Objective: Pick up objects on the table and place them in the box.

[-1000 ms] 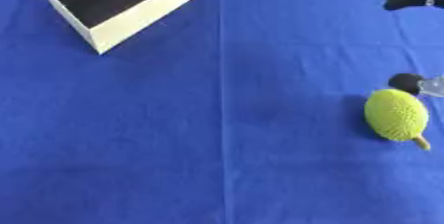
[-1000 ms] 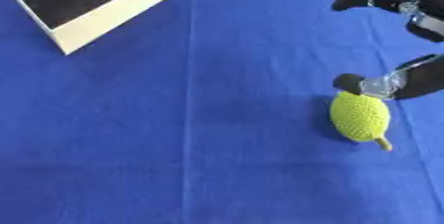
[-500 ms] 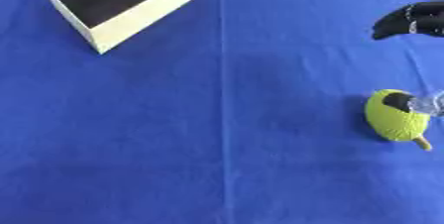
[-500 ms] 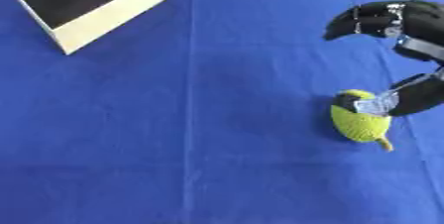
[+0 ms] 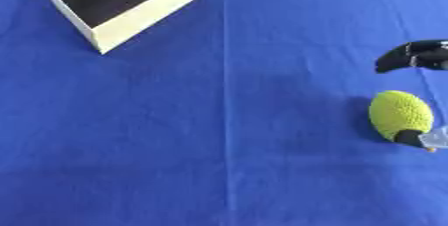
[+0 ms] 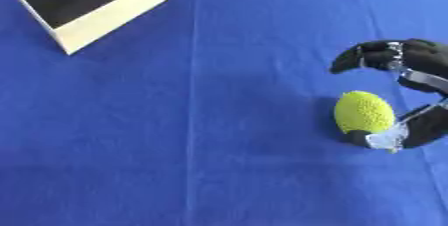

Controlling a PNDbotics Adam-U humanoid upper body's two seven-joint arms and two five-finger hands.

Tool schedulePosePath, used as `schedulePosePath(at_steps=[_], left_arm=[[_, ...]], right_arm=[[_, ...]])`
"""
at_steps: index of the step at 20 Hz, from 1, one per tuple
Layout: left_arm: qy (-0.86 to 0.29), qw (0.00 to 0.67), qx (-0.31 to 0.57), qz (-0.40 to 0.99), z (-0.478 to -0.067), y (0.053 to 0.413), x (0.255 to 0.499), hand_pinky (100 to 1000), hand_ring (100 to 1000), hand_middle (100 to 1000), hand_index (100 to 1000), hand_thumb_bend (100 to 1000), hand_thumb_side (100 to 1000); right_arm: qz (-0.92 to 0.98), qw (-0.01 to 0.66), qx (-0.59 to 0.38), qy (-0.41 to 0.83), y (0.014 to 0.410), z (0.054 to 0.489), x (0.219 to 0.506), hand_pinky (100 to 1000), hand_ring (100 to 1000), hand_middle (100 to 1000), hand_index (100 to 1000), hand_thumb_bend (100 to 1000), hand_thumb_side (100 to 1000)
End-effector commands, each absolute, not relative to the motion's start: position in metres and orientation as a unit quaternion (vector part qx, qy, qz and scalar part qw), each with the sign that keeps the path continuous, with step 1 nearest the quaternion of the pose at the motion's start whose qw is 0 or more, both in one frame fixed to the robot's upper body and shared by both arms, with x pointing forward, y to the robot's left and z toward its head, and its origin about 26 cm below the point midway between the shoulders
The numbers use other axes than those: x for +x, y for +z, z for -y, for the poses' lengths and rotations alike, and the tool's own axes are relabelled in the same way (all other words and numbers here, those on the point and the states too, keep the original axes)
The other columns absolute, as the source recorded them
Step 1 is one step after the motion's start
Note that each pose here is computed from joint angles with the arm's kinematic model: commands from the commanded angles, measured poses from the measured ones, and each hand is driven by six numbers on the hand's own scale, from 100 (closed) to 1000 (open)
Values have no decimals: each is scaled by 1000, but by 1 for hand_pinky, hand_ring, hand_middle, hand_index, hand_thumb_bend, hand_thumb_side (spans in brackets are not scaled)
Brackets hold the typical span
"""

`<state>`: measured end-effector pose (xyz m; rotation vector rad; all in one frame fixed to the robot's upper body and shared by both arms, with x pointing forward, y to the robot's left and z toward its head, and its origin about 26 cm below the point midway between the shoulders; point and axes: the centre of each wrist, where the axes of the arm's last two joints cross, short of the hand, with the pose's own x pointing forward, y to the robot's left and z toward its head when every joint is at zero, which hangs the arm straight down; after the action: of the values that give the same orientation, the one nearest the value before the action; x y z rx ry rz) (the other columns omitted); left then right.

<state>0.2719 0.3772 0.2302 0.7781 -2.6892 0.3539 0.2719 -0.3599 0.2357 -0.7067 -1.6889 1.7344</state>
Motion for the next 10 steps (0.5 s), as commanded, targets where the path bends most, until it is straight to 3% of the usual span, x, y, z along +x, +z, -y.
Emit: schedulePosePath(at_steps=[1, 3, 4, 10], left_arm=[[110, 147, 275, 944, -379, 240, 269, 787, 519, 525, 538, 359, 100], [110, 147, 275, 944, -379, 240, 269, 787, 519, 525, 538, 360, 100], [110, 147, 276, 944, -379, 240, 269, 787, 519, 525, 538, 359, 100], [110, 147, 275, 944, -378, 240, 269, 788, 519, 525, 537, 358, 100]], right_arm=[[635, 304, -277, 654, 242, 362, 268, 853, 885, 817, 870, 511, 590], [631, 311, -282, 652, 238, 363, 267, 852, 884, 816, 871, 487, 551], [628, 315, -287, 651, 237, 364, 267, 851, 883, 816, 871, 503, 587], [614, 329, -321, 642, 232, 365, 266, 851, 882, 819, 873, 490, 579]])
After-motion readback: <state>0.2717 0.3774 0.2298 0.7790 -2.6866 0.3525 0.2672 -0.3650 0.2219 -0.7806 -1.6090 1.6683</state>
